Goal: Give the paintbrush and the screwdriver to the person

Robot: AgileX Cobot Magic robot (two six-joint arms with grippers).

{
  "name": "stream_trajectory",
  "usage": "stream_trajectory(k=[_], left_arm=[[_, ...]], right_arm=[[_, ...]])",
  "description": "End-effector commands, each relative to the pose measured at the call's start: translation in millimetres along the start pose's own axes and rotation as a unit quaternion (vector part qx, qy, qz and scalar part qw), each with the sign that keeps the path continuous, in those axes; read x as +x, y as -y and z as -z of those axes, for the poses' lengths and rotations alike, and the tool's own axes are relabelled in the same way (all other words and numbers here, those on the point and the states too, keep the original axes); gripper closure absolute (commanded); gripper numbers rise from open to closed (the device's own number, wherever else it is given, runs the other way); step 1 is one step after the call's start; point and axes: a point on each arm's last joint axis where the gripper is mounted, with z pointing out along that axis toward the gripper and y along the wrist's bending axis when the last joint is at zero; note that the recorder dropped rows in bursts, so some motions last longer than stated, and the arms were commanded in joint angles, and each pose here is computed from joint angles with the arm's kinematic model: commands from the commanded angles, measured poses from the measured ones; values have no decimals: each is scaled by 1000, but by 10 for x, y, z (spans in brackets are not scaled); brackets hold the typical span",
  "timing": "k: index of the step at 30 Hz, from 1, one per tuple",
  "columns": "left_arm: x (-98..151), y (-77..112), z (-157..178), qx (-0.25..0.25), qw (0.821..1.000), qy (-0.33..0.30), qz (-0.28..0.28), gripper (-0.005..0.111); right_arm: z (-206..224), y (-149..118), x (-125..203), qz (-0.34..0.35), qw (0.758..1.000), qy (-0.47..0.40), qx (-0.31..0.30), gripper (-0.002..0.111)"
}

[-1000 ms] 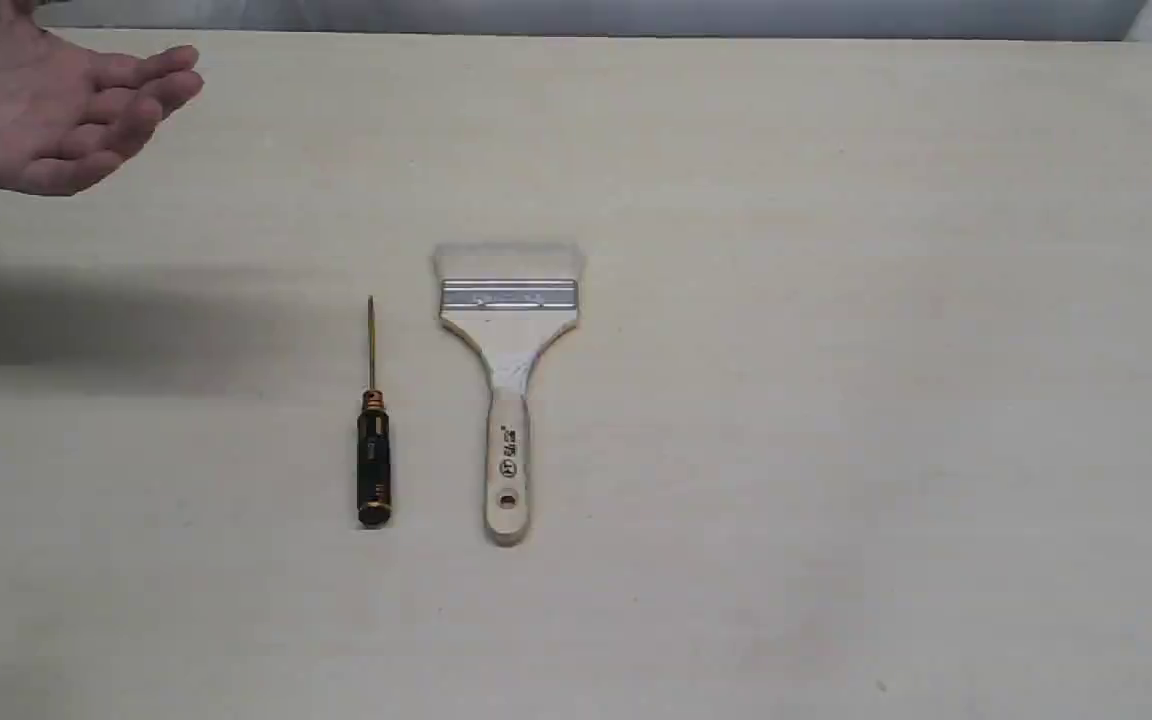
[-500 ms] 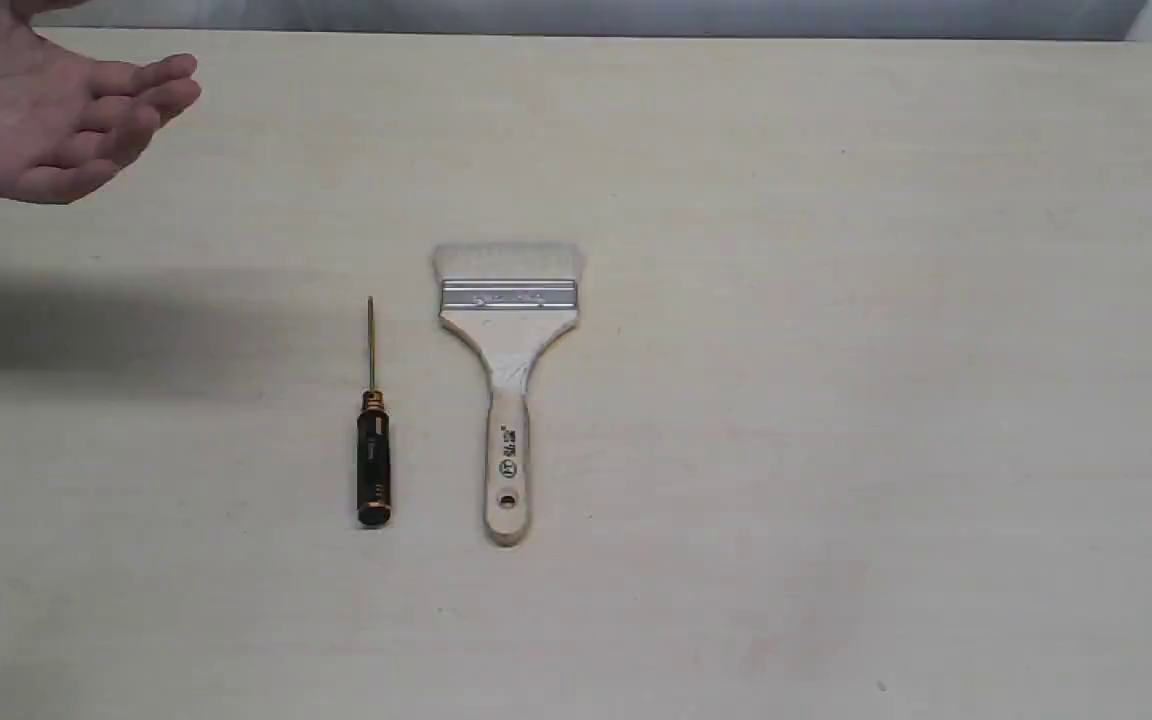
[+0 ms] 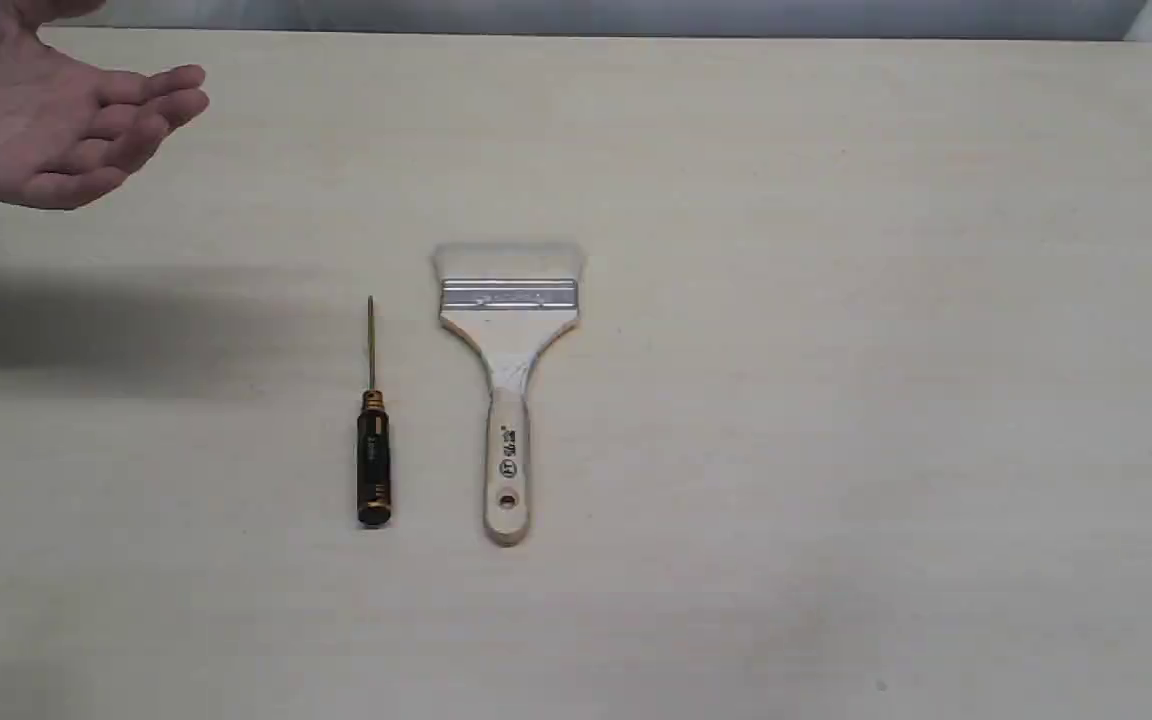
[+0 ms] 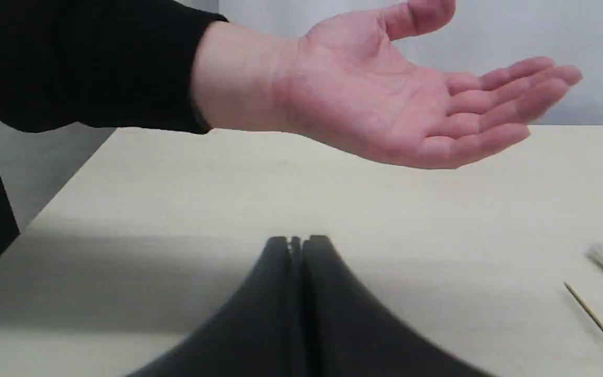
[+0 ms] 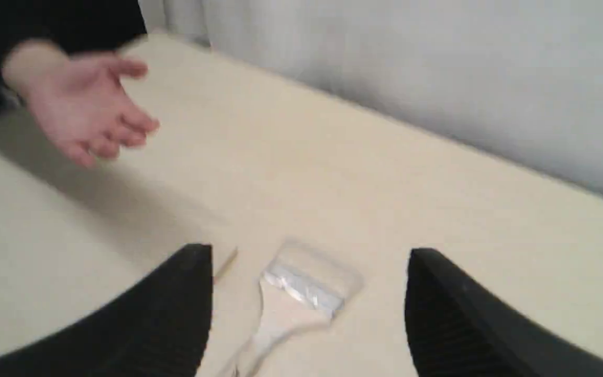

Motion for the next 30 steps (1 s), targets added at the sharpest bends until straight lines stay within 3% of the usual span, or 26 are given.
stream_trajectory(k=[1,5,13,19,23,30], left_arm=[[-5,5,0,4,1000,6,3,107],[-5,5,0,4,1000,6,3,107],[-3,5,0,4,1000,5,3,107],[-3,5,0,4,1000,5,3,107],[-3,5,0,4,1000,5,3,107],[-3,5,0,4,1000,5,3,107]], right_arm=[[-466,-33,-97,1,992,-121,18,53],[-1080,-98,-58,-21,978,-207,17,55],[-2190,-246,469,-21,941,-336,11,55],[-2597,-611,649,-3,950,-313,-6,55],[-2802,-687,748,-16,947,-320,36,55],[-3095,-725,953,-44,933,-353,57,55]])
